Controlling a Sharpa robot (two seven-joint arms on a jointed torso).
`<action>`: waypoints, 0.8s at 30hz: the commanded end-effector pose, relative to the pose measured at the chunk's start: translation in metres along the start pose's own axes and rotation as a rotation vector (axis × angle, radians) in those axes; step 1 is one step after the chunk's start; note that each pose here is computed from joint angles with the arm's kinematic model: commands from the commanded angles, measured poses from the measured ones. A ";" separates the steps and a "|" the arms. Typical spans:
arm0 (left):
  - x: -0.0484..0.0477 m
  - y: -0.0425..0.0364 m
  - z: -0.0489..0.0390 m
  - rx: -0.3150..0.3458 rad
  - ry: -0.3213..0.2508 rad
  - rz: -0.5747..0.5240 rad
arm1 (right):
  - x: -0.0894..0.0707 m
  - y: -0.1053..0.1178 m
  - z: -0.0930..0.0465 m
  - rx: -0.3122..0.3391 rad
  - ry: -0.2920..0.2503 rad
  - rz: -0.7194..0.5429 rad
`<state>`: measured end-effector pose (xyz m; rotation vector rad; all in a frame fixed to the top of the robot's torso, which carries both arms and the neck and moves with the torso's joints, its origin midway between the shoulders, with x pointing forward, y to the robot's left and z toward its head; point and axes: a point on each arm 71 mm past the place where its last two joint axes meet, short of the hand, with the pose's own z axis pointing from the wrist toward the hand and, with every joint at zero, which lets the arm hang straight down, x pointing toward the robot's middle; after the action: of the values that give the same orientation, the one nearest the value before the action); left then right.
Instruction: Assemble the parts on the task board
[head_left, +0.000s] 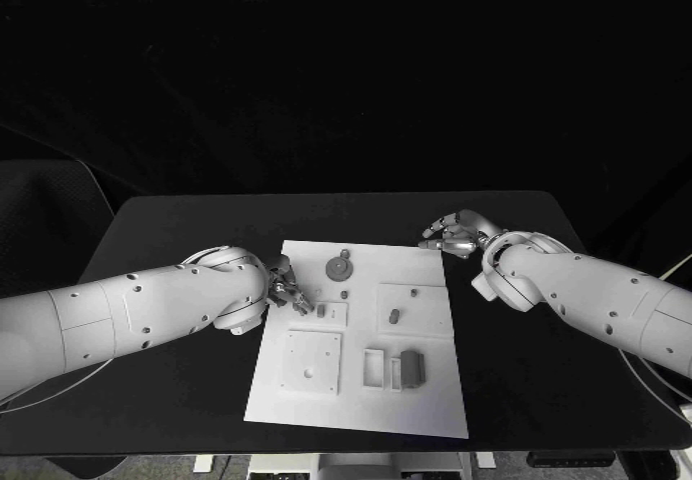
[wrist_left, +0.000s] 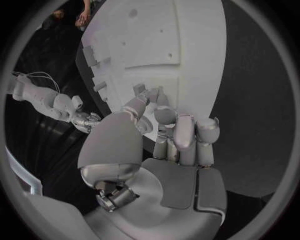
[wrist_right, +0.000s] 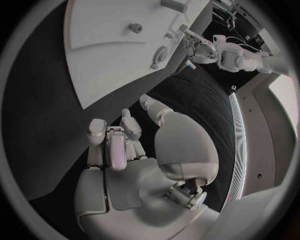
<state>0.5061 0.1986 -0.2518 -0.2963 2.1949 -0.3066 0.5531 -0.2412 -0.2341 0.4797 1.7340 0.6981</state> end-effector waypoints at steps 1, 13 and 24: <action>0.0016 -0.0032 -0.0003 0.016 0.016 0.005 | 0.002 0.001 0.000 -0.009 0.015 -0.001; 0.0005 -0.0028 -0.0001 0.018 0.004 -0.008 | 0.002 0.001 0.000 -0.009 0.015 -0.001; 0.0005 -0.0009 0.0004 0.011 0.018 -0.002 | 0.001 0.001 0.000 -0.008 0.016 -0.001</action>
<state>0.5066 0.1990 -0.2520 -0.2992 2.1979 -0.3111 0.5530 -0.2416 -0.2342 0.4798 1.7346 0.6978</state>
